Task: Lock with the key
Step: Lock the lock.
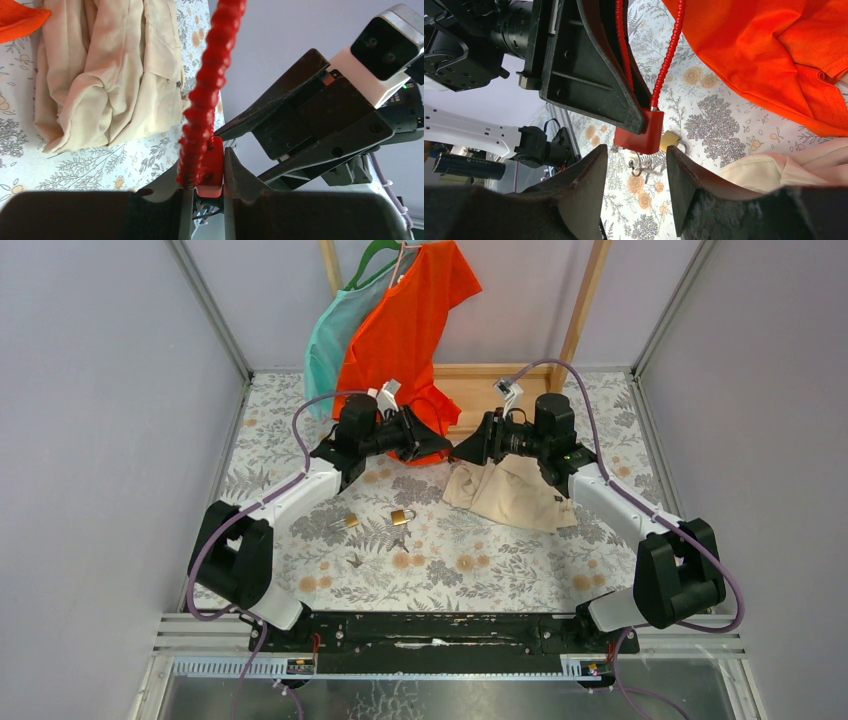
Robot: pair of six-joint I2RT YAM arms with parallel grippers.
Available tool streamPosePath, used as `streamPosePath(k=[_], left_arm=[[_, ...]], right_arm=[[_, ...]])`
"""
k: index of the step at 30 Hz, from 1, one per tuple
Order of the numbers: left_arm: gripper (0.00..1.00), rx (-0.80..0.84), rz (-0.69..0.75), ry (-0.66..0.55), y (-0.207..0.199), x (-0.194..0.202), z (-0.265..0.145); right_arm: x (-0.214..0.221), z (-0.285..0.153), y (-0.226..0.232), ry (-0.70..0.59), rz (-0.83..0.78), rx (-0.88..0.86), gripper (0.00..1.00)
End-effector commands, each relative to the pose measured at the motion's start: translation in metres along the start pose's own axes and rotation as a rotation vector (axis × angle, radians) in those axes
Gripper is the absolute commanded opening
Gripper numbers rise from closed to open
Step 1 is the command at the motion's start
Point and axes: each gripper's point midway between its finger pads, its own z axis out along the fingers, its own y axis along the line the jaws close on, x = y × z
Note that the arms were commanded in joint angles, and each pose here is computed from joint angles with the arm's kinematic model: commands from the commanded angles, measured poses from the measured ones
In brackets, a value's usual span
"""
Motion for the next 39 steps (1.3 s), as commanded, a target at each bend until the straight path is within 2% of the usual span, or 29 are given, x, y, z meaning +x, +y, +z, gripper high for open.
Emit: streamPosePath(k=[1, 12, 20, 28, 39], left_arm=[[0.0, 0.085, -0.042, -0.008, -0.019, -0.007, -0.004], [0.0, 0.071, -0.27, 0.043, -0.007, 0.003, 0.0], [0.0, 0.077, -0.3, 0.039, -0.008, 0.003, 0.0], [0.0, 0.082, -0.363, 0.031, 0.0, 0.002, 0.002], [0.0, 0.086, -0.358, 0.032, -0.003, 0.0, 0.002]], right_arm=[[-0.016, -0.008, 0.016, -0.031, -0.099, -0.029, 0.54], [-0.025, -0.019, 0.023, 0.103, -0.244, 0.065, 0.56], [-0.01, -0.012, 0.017, 0.209, -0.334, 0.196, 0.56], [-0.001, -0.011, 0.008, 0.256, -0.421, 0.316, 0.56], [0.005, 0.004, 0.009, 0.288, -0.458, 0.336, 0.44]])
